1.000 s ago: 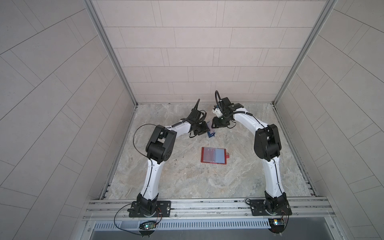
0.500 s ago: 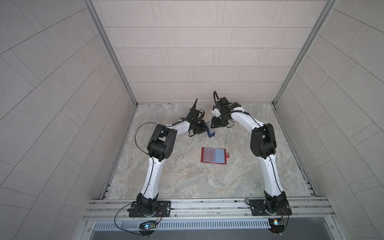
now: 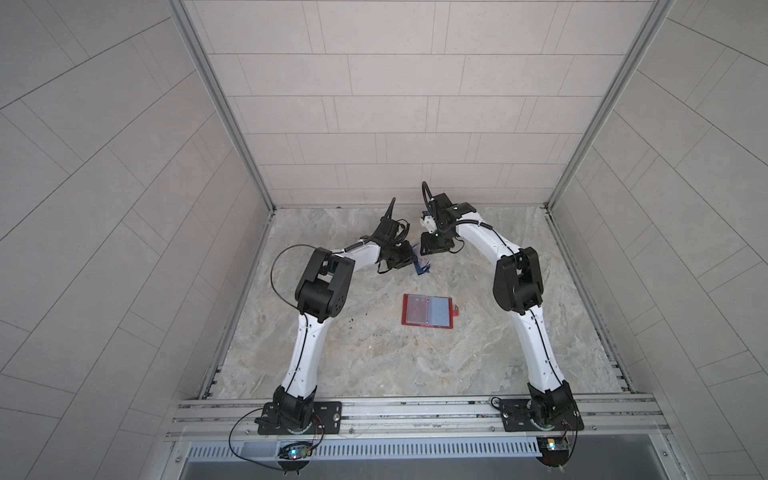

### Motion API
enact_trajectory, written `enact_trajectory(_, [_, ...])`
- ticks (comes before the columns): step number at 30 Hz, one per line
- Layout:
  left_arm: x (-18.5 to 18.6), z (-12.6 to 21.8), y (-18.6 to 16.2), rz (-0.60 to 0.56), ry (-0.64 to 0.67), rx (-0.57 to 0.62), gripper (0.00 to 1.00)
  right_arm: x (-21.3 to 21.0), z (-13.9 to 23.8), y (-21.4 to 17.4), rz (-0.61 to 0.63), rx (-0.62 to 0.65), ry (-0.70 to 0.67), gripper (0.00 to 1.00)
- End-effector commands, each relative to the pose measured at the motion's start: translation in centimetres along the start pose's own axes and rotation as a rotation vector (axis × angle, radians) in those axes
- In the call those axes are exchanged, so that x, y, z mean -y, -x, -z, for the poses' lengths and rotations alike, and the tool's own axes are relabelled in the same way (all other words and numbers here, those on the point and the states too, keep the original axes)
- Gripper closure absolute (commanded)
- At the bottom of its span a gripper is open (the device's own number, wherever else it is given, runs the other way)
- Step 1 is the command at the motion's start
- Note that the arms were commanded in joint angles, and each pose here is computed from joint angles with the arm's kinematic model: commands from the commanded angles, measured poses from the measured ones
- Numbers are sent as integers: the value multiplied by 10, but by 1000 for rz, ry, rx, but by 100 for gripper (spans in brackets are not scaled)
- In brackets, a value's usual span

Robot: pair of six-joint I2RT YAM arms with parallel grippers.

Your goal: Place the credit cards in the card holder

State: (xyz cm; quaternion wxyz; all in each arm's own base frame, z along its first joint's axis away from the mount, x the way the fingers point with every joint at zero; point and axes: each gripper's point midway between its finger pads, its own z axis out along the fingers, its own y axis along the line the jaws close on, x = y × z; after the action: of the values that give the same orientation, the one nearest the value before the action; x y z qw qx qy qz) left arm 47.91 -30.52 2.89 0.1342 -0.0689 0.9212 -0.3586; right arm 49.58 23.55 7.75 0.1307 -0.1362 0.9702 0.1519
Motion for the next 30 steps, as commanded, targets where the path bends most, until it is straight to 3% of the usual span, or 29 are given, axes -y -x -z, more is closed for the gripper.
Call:
enact_trajectory(1, [-24, -14, -16, 29, 64, -59, 73, 2, -5, -7, 22, -38, -39, 58])
enact_trajectory(14, [-26, -14, -20, 36, 67, -70, 73, 8, -12, -8, 15, -44, -86, 61])
enact_trajectory(30, [-29, -13, -23, 16, 79, -76, 73, 6, 5, -8, 30, -41, -113, 64])
